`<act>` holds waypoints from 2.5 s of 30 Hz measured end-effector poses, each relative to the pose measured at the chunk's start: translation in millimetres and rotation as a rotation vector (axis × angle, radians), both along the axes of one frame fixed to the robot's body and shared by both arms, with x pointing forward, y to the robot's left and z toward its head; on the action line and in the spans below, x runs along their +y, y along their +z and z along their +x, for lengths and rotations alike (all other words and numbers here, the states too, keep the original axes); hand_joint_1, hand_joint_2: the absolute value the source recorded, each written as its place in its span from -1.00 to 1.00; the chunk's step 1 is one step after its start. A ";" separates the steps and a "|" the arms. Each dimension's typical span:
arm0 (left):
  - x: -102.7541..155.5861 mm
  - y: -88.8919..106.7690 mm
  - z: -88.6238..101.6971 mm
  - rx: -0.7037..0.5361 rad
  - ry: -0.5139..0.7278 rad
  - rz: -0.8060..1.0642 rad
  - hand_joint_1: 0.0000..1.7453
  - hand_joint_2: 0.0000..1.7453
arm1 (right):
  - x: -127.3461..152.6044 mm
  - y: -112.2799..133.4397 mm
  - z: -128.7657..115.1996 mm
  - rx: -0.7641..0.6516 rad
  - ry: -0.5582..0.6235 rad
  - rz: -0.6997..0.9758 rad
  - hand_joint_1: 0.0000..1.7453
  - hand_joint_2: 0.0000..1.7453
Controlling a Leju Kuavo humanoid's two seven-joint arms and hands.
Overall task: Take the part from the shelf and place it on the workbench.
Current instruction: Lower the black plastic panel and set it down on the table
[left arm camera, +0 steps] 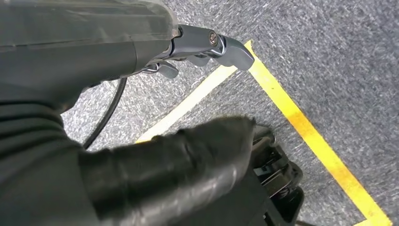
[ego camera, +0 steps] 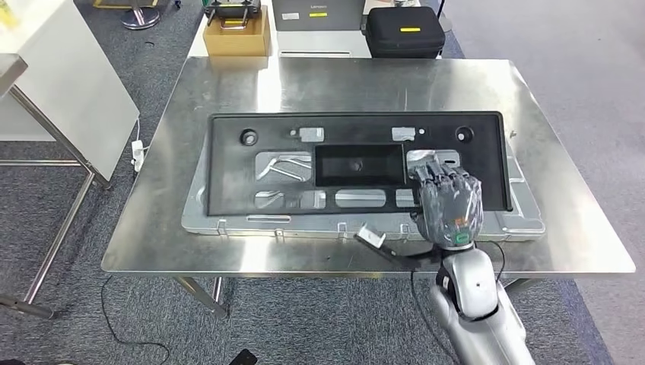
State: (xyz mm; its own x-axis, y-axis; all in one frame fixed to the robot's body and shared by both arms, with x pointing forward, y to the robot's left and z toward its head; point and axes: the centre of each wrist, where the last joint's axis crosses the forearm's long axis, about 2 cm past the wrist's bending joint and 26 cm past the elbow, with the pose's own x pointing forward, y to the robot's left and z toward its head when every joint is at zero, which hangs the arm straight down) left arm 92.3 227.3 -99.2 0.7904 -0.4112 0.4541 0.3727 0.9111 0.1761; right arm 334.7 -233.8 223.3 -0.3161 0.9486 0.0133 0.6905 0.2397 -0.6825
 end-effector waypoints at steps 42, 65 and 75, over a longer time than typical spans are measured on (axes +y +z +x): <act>-10.8 3.2 8.1 0.015 -0.042 -0.011 -1.00 -1.00 | -16.2 -84.4 49.4 0.456 -0.233 -0.062 -1.00 -1.00; -2.9 -2.6 -18.2 0.003 0.101 0.055 -1.00 -1.00 | -56.4 -75.9 -41.2 0.293 -0.094 -0.071 -1.00 -1.00; -1.3 -3.5 -24.5 -0.007 0.139 0.107 -1.00 -1.00 | -34.0 -55.9 -92.7 0.085 0.168 0.373 -1.00 -1.00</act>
